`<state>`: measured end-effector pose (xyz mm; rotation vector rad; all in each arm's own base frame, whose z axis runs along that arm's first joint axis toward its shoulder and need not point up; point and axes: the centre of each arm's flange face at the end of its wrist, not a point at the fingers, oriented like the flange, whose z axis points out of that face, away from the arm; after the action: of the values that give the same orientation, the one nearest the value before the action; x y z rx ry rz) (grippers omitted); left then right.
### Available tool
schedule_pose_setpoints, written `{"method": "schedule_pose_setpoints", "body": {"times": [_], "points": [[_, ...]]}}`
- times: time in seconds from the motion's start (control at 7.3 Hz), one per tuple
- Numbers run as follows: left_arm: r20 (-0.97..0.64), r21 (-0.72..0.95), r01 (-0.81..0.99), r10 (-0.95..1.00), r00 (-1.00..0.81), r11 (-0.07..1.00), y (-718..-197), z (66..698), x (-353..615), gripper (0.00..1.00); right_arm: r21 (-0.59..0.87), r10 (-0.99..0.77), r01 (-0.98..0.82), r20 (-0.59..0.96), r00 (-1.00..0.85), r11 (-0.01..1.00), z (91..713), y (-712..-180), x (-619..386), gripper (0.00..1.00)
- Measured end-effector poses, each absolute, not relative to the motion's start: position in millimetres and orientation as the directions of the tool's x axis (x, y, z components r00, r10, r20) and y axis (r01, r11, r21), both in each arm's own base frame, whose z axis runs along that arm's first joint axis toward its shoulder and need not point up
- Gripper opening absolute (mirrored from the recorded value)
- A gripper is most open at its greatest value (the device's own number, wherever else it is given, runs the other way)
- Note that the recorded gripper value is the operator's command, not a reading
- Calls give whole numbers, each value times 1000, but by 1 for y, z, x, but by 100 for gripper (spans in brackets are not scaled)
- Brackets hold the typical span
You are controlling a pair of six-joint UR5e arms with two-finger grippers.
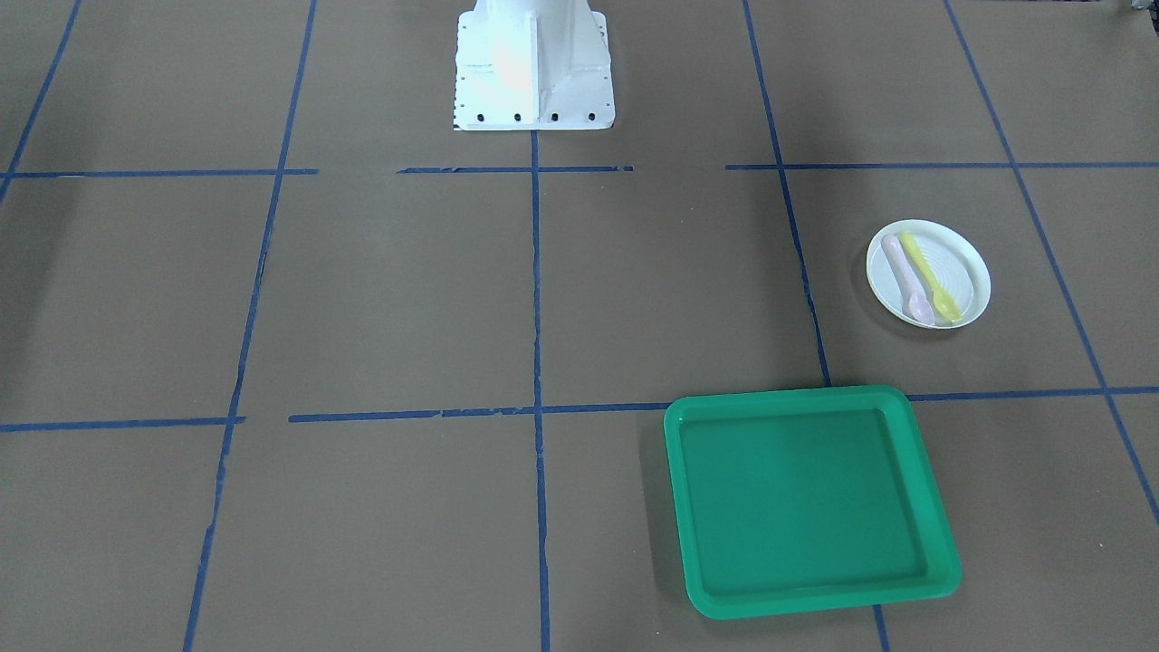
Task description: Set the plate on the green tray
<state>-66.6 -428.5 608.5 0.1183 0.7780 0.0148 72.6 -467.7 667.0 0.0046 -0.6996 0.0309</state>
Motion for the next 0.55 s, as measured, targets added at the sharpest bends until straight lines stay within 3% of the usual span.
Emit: {"method": "schedule_pose_setpoints", "body": {"times": [0.55], "points": [[-735,59,9,37,677,998,-440,626,50,100,-6,27,-30,644,764,1000,667,-468,73,100]]}}
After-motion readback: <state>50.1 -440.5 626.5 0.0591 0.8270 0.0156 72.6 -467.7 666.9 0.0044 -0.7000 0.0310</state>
